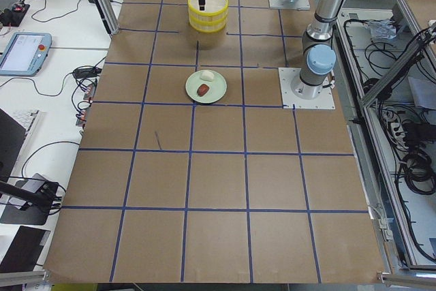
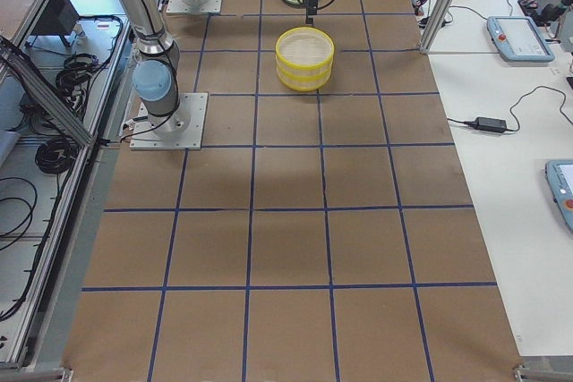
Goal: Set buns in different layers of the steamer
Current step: 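Move the right gripper to the steamer while the left moves to the plate, then grasp the top tier rim with the right gripper while the left lowers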
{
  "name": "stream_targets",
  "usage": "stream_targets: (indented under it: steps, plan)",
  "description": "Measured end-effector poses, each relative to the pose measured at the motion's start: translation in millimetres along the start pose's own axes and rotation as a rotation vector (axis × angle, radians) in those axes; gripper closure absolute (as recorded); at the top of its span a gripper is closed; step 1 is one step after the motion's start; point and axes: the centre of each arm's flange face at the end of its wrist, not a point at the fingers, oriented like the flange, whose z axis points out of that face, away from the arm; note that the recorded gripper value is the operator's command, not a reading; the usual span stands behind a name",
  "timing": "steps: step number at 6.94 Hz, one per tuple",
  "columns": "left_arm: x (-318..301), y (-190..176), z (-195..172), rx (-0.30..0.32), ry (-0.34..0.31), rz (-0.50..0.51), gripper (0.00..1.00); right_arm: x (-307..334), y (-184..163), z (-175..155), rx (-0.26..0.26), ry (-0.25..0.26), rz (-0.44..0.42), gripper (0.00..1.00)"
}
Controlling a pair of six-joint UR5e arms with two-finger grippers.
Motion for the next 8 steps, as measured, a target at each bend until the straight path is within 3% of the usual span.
stream_targets:
  steps: [4,6,8]
  plan:
    - [-5.6,-1.6,0.6,-0.002,-0.003,-0.004,0.01,0.3,0.9,9.4,-0.018,-0.001,-0.005,0.00]
    - [-41.4,-11.4,26.2,-0.043,-0.006,0.002,0.02,-1.1,-0.9,54.4,-0.066,0.000,-0.010,0.00]
    - [-90.3,-23.2,80.7,-0.063,-0.004,0.014,0.07,-2.1,-5.9,118.4,-0.036,0.008,-0.006,0.00]
